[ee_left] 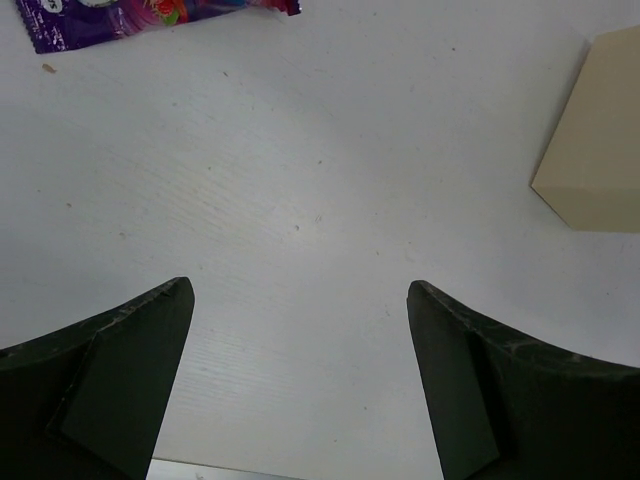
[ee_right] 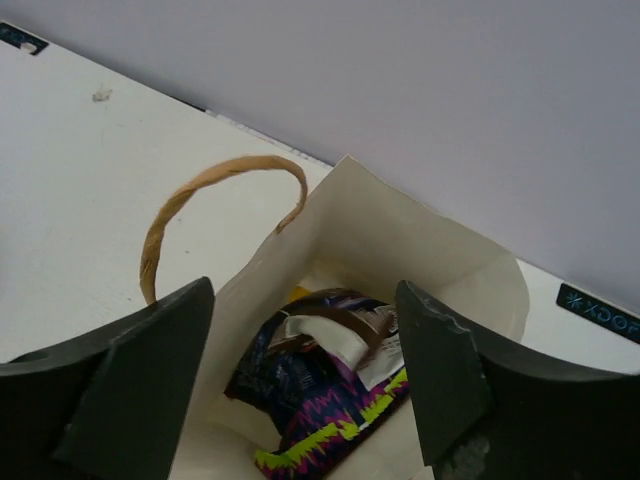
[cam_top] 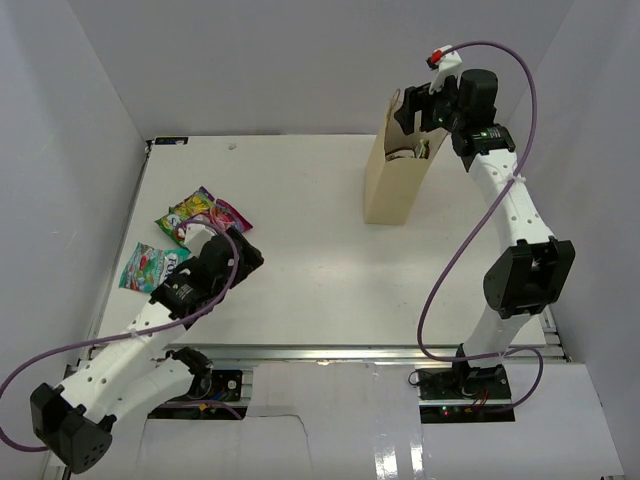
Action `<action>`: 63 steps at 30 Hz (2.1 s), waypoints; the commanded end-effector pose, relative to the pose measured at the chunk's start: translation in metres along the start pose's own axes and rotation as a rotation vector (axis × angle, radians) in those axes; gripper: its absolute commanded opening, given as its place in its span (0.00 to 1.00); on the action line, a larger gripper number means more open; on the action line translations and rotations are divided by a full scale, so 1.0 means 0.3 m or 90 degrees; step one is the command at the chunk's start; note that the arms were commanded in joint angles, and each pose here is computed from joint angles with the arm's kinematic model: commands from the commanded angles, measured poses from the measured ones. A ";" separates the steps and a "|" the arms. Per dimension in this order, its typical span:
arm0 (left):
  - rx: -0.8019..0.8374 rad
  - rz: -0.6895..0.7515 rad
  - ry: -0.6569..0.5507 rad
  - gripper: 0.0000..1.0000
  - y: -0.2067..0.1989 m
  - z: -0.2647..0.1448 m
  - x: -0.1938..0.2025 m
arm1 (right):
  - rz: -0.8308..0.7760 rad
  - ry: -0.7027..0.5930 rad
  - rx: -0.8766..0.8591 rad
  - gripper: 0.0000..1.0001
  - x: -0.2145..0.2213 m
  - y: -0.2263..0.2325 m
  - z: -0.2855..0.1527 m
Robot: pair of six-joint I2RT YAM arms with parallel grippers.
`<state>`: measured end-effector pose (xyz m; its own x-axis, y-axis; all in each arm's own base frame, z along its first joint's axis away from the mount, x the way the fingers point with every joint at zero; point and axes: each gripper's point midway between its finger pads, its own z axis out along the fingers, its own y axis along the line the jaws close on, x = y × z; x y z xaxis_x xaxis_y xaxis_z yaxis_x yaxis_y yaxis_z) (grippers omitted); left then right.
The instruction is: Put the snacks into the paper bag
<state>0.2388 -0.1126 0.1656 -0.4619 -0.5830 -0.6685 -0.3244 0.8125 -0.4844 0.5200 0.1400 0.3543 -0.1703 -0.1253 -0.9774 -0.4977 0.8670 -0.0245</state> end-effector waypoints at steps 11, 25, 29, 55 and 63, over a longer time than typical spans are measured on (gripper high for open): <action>-0.158 -0.091 0.062 0.98 0.132 0.267 -0.295 | -0.170 0.013 -0.329 0.98 0.109 0.325 -0.381; -0.142 -0.091 0.204 0.95 0.266 0.676 -0.366 | -0.121 0.113 -0.378 0.98 0.550 0.475 -0.615; -0.137 -0.103 0.227 0.82 0.282 0.717 -0.316 | -0.121 0.107 -0.410 0.98 0.555 0.497 -0.622; 0.242 -0.034 0.304 0.00 0.012 0.429 -0.095 | -0.118 0.163 -0.535 0.95 0.519 0.859 -0.450; 0.280 -0.003 0.339 0.00 -0.074 0.355 0.069 | 0.103 0.247 -0.371 0.98 0.580 0.886 -0.268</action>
<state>0.3256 -0.1268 0.0800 -0.8525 -0.4324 -0.2937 -0.1054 0.6925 -0.7136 0.2585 0.2951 0.1807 -0.3891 -0.4229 -0.8184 -0.9051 0.3406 0.2544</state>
